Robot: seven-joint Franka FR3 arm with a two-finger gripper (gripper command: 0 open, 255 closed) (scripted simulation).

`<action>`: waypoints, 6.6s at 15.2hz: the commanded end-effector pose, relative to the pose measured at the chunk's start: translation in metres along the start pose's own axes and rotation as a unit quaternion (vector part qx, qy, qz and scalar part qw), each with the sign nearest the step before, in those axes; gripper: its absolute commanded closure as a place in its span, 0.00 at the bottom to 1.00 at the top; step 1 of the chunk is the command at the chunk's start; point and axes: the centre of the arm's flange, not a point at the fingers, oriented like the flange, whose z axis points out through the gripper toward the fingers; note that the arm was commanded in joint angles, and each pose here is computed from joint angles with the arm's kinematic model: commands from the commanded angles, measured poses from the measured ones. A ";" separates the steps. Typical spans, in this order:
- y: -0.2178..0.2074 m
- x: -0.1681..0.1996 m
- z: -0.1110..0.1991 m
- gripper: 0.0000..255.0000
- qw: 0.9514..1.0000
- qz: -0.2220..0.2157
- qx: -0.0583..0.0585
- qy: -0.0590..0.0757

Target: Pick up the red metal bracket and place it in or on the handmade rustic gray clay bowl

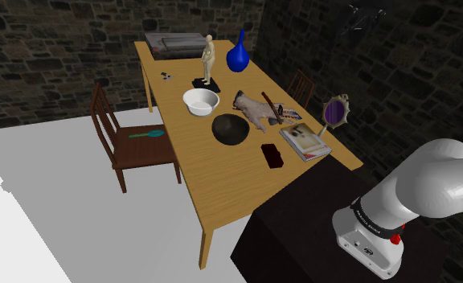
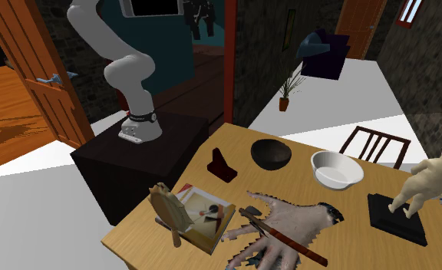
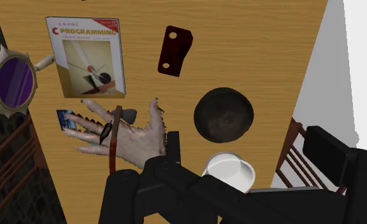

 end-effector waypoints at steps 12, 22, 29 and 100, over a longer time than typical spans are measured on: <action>0.002 0.021 0.145 0.00 0.999 0.039 -0.005 -0.024; 0.007 0.033 0.277 0.00 0.996 0.074 -0.009 -0.046; 0.011 0.038 0.370 0.00 0.993 0.098 -0.012 -0.062; -0.007 0.089 0.370 1.00 0.988 0.131 -0.015 -0.082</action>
